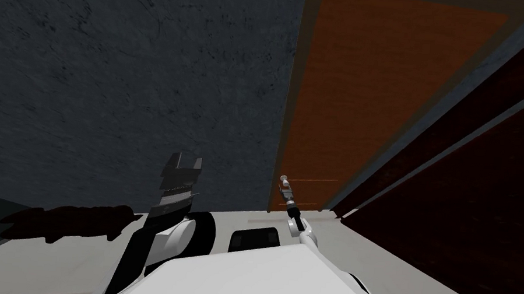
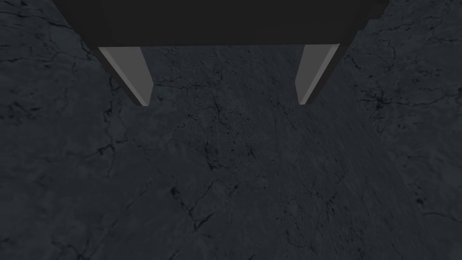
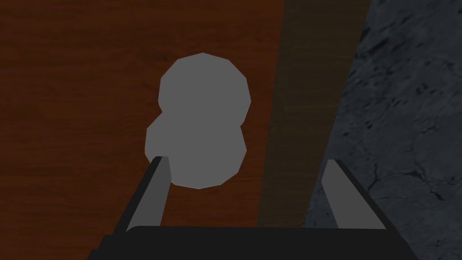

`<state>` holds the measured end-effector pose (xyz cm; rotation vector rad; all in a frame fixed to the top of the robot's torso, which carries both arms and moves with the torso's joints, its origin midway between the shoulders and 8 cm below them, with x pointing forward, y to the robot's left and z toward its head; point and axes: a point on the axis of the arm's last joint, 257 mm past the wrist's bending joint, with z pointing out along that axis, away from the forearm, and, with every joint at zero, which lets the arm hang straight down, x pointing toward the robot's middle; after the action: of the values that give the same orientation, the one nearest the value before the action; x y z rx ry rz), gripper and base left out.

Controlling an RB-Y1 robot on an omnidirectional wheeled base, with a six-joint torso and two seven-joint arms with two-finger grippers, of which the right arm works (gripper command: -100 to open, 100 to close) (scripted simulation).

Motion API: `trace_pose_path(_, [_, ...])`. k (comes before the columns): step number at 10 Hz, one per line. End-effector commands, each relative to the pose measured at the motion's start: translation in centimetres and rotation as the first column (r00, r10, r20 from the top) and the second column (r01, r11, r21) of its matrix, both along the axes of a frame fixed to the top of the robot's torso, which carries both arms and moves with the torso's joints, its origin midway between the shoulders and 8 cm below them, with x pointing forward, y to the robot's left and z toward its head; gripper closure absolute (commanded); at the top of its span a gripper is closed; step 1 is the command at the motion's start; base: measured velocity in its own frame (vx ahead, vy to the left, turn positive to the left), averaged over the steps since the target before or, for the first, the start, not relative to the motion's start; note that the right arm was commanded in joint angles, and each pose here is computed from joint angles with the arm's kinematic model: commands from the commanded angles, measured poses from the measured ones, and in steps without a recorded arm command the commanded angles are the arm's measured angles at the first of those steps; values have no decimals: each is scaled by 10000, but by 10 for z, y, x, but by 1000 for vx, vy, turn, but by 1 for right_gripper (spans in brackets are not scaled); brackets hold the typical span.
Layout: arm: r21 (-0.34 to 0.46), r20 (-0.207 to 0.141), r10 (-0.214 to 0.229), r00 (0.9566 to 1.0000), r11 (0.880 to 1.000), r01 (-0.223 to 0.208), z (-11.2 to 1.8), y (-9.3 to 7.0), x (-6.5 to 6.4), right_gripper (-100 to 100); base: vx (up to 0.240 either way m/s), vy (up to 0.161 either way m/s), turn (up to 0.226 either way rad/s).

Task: Pull the door open

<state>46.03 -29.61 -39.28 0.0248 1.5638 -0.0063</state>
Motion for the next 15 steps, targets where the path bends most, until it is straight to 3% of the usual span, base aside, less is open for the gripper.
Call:
trace_pose_path(1, [-29,-8,-100,9999,9999,100,2,1,9,-100,22,-80,19])
trace_pose_path(7, [-10,-43,-161,9999,9999,161,1,6,15,-100,22,-42,-9])
trace_pose_path(8, [128,-393,-108,9992,9999,113,-15,16,4,-100,-31,23,6])
trace_pose_path(9, [128,-393,-108,9992,9999,113,-15,16,4,100,-22,8,-32])
trace_pose_path(14, [128,-393,-108,9992,9999,113,-15,16,4,100,-1,-3,2])
trace_pose_path(15, [35,-336,-117,9994,9999,119,-13,7,3,-100,-64,101,84])
